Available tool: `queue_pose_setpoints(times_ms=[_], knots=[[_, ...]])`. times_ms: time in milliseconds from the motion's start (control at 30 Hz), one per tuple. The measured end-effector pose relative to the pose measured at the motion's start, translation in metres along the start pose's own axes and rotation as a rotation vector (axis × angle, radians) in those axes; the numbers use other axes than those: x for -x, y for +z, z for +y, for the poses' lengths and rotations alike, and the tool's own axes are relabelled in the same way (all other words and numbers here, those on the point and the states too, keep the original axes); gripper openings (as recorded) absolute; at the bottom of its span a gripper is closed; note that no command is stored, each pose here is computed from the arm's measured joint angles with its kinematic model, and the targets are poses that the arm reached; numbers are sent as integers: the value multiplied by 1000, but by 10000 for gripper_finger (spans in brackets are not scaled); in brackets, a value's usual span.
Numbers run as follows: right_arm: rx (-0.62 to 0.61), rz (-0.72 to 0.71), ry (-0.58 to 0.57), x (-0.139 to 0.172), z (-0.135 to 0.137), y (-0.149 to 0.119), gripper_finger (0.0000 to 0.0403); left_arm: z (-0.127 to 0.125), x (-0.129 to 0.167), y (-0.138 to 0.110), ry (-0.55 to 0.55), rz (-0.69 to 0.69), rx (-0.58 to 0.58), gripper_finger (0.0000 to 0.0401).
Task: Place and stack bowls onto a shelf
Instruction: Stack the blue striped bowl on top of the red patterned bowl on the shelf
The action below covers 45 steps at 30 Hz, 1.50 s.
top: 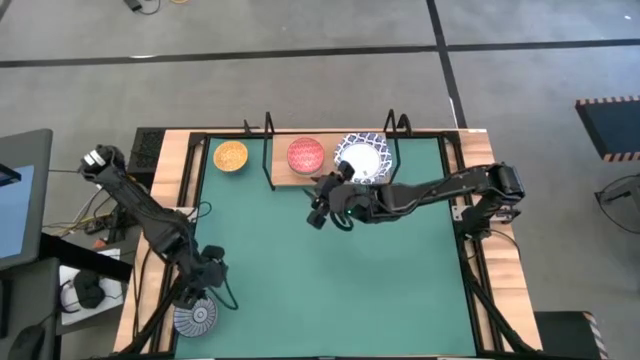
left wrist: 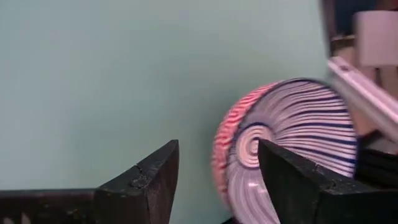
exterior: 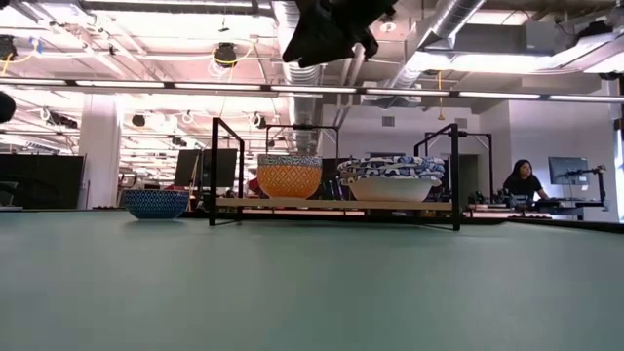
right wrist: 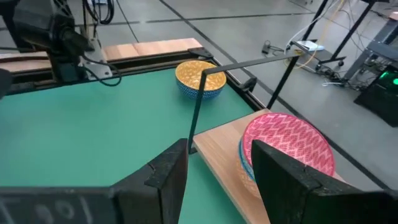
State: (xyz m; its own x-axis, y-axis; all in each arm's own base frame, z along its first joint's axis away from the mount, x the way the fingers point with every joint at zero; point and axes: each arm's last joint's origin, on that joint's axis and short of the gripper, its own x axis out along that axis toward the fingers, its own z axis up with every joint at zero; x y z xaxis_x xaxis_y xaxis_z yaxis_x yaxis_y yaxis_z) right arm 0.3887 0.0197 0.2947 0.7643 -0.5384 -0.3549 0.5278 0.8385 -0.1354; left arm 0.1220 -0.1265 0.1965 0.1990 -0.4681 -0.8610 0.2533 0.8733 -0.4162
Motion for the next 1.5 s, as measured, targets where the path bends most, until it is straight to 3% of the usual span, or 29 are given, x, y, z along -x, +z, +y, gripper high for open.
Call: queue_pose_setpoints(times_ms=[233,567,800,1000,1200,1500], knots=[[-1,19,-20,-3,-5,-1,201,0,-2,-6,35,23,25,142],[9,41,-29,-4,-7,-4,201,-5,-2,-1,-16,-21,-39,73],[10,53,-55,-8,-17,-2,201,-6,-2,1,-25,-43,-9,67],[9,58,-79,-13,-26,-2,201,-5,-2,2,20,-79,-69,67],[25,47,-79,-15,-27,0,201,-11,-3,1,-13,-88,19,67],[61,27,-68,-14,-26,2,201,-26,-6,-11,14,-130,32,93]])
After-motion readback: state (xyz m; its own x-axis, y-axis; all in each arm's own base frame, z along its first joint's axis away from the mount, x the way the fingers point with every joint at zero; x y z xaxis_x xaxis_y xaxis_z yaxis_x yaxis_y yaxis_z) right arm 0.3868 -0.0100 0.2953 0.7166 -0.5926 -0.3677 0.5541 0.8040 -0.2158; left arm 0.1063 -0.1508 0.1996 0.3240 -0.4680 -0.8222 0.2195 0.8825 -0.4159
